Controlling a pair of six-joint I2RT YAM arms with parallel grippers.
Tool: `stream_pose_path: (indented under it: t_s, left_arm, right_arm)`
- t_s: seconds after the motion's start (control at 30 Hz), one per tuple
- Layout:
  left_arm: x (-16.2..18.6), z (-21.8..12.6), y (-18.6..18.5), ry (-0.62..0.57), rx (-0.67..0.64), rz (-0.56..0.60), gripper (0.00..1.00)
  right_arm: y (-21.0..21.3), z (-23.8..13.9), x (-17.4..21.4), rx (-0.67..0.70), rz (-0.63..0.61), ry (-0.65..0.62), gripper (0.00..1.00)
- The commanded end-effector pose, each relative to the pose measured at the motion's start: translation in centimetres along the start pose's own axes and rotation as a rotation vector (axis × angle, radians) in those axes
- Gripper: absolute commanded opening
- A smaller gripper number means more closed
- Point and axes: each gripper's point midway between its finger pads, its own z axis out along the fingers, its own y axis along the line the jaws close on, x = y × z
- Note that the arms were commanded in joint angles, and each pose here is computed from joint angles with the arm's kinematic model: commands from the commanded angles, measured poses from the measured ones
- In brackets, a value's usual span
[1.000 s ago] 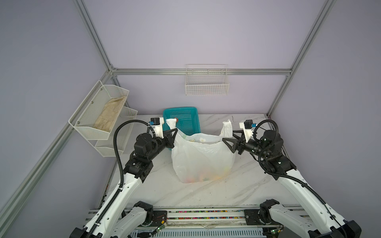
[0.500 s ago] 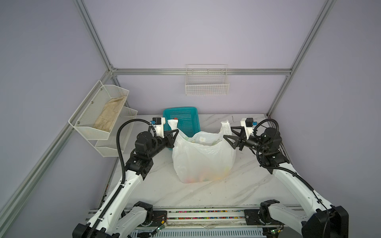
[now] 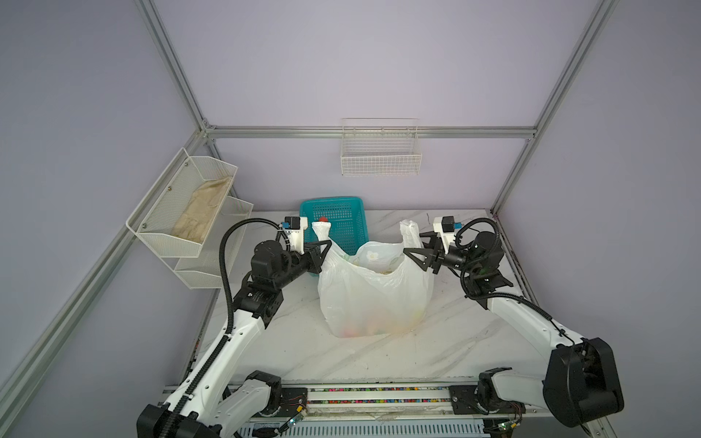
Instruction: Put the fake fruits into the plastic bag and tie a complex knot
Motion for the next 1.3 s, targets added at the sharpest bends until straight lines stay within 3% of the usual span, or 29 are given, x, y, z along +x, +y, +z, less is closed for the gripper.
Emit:
stream_pose_path:
  t_s: [0.0, 0.13, 0.27, 0.47, 0.77, 0.97, 1.27]
  left_arm:
    - [-3.7, -0.7, -2.9, -0.072, 0.087, 0.059, 0.0]
    - [-4.2, -0.7, -4.5, -0.078, 0.166, 0.099, 0.0]
    - [-4.1, -0.4, -6.4, -0.029, 0.274, 0.165, 0.0]
    - [-2.9, 0.3, -7.9, 0.126, 0.366, 0.269, 0.0]
    - [-3.8, 0.3, -11.9, 0.176, 0.483, 0.435, 0.0]
    - [-3.5, 0.6, -11.6, 0.28, 0.435, 0.516, 0.0]
    - [-1.0, 2.0, -10.6, 0.372, 0.395, 0.546, 0.0]
  right_arm:
    - [1.0, 0.0, -2.6, -0.052, -0.076, -0.052, 0.4]
    - [1.6, -0.4, -3.4, -0.042, -0.043, -0.074, 0.14]
    - [2.1, -0.8, -2.9, -0.014, 0.014, -0.051, 0.02]
    - [3.1, -1.5, -1.9, 0.038, 0.006, 0.003, 0.0]
    - [3.8, -0.5, 0.4, 0.064, 0.05, 0.092, 0.0]
    - [4.0, 0.3, 1.2, 0.14, 0.011, 0.153, 0.0]
    - [4.0, 1.4, 2.4, 0.156, -0.008, 0.237, 0.0]
